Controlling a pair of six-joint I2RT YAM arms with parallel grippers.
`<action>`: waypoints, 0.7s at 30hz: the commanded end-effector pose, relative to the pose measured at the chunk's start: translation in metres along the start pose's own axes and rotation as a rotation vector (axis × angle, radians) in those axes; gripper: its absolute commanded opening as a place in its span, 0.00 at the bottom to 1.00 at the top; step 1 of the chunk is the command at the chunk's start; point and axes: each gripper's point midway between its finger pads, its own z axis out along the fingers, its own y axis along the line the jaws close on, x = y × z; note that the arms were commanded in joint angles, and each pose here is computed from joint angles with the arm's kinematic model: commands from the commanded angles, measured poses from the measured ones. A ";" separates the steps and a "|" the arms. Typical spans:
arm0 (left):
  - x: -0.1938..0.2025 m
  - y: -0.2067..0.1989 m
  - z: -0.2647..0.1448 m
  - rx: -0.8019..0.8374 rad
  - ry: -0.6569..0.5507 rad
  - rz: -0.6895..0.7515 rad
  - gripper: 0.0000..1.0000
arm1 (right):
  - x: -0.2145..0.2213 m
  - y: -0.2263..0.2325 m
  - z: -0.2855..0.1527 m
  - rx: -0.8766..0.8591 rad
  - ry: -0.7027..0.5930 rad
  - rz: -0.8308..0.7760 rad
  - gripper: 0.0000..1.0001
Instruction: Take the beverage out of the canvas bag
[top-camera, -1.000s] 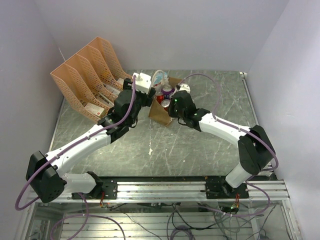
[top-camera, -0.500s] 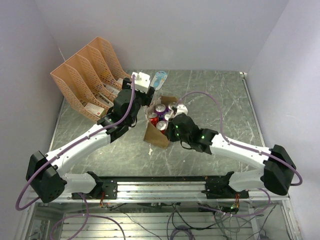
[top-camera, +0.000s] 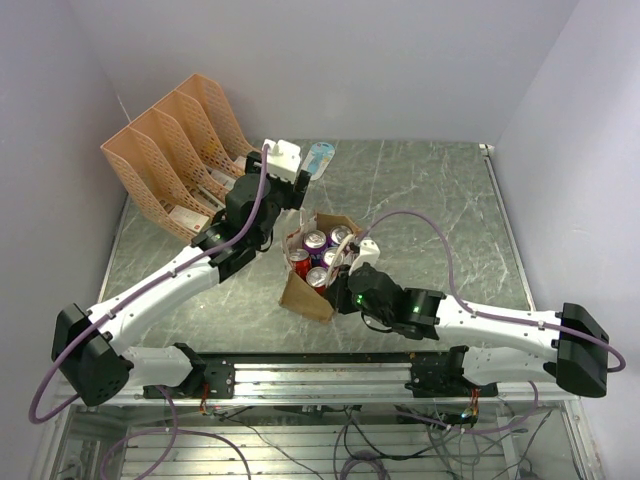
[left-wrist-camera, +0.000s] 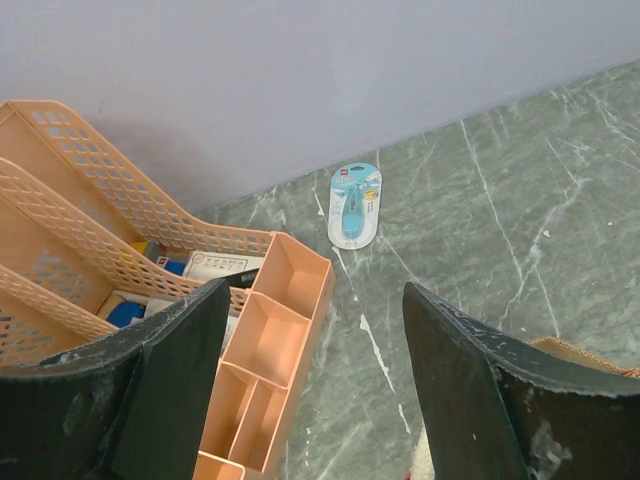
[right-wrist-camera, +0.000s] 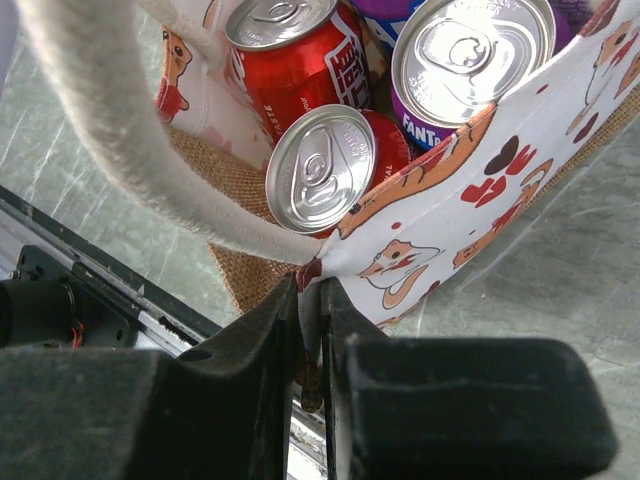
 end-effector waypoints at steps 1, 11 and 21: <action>-0.023 0.003 -0.004 0.015 -0.051 -0.047 0.81 | 0.033 -0.025 -0.001 0.092 0.087 -0.026 0.00; -0.027 -0.008 -0.002 0.068 -0.026 -0.077 0.80 | 0.010 -0.030 0.001 0.167 0.014 -0.095 0.18; -0.021 -0.008 0.000 0.047 0.023 -0.093 0.80 | -0.020 -0.029 -0.019 0.226 -0.029 -0.100 0.48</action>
